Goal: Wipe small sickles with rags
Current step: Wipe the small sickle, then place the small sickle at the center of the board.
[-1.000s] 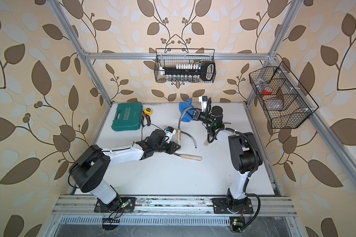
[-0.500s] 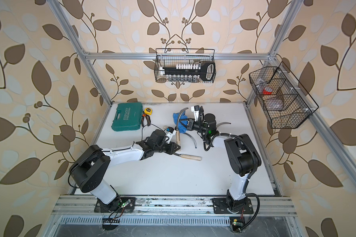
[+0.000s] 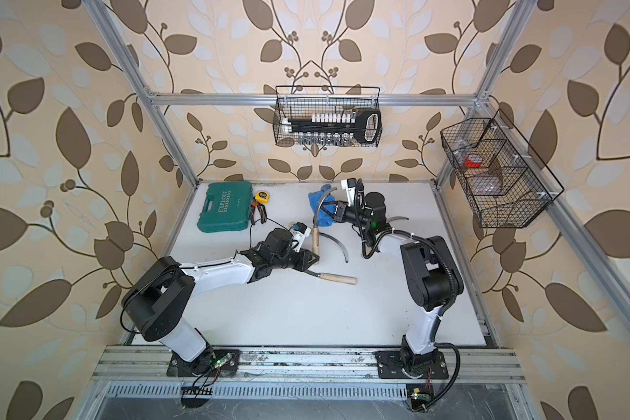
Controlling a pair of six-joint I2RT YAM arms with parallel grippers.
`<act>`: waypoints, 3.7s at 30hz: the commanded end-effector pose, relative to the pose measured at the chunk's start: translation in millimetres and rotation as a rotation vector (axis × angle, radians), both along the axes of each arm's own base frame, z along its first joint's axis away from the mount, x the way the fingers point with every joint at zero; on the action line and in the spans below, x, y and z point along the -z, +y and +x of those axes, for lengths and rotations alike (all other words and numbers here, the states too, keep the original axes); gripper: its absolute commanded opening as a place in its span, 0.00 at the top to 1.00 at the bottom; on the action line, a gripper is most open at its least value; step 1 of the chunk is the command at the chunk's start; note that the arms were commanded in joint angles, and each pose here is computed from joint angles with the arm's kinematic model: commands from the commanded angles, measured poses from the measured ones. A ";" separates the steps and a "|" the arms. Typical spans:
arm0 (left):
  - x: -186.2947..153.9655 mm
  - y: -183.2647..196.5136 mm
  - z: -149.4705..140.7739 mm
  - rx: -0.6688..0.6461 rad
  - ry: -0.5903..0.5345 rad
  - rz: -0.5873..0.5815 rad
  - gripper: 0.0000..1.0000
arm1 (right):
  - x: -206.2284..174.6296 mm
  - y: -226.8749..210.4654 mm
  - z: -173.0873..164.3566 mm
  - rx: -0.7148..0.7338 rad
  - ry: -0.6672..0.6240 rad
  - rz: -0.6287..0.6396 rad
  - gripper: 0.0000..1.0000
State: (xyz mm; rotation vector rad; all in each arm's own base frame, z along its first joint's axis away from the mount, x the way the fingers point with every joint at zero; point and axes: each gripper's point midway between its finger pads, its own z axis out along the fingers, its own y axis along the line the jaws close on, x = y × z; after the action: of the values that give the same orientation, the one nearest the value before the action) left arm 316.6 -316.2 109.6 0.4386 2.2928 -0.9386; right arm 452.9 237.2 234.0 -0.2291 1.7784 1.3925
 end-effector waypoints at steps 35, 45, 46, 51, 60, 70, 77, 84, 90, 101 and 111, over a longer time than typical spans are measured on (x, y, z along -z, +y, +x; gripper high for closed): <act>-3.6 7.1 8.3 -0.049 -0.008 0.042 1.00 | -62.1 -178.3 -97.2 0.815 -0.165 -0.123 1.00; 35.9 1.5 46.4 -0.093 0.211 0.376 1.00 | 24.2 -254.3 -155.9 1.197 0.019 -0.240 1.00; 37.7 -0.6 53.4 -0.122 0.225 0.386 1.00 | 30.3 -261.3 -160.5 1.237 0.029 -0.242 1.00; 33.5 -31.0 70.6 -0.138 0.258 0.365 1.00 | 65.3 -285.4 -176.1 1.370 0.100 -0.269 1.00; 32.0 -90.9 83.9 -0.097 0.241 0.386 1.00 | 84.5 -291.0 -180.1 1.394 0.141 -0.255 1.00; 36.6 -127.9 93.5 -0.069 0.250 0.359 1.00 | 87.3 -290.9 -177.8 1.384 0.154 -0.254 1.00; 40.2 -147.0 83.8 -0.008 0.183 0.396 1.00 | 87.5 -289.4 -178.2 1.373 0.150 -0.251 1.00; 49.7 -157.8 77.4 0.038 0.190 0.389 1.00 | 87.7 -289.4 -179.0 1.371 0.148 -0.250 1.00; 58.0 -154.2 79.6 0.021 0.190 0.412 0.99 | 86.7 -288.1 -178.0 1.363 0.145 -0.248 1.00; 64.6 -159.6 78.4 0.051 0.194 0.399 0.87 | 86.2 -287.8 -178.3 1.360 0.142 -0.246 1.00; 58.0 -169.0 78.5 0.060 0.194 0.346 0.80 | 85.9 -287.8 -178.1 1.359 0.141 -0.246 1.00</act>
State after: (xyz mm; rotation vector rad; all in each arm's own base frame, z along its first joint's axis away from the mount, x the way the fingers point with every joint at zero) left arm 390.5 -476.3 45.4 0.5822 2.6788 -0.5800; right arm 274.8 -50.6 145.0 0.8426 1.6199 0.1898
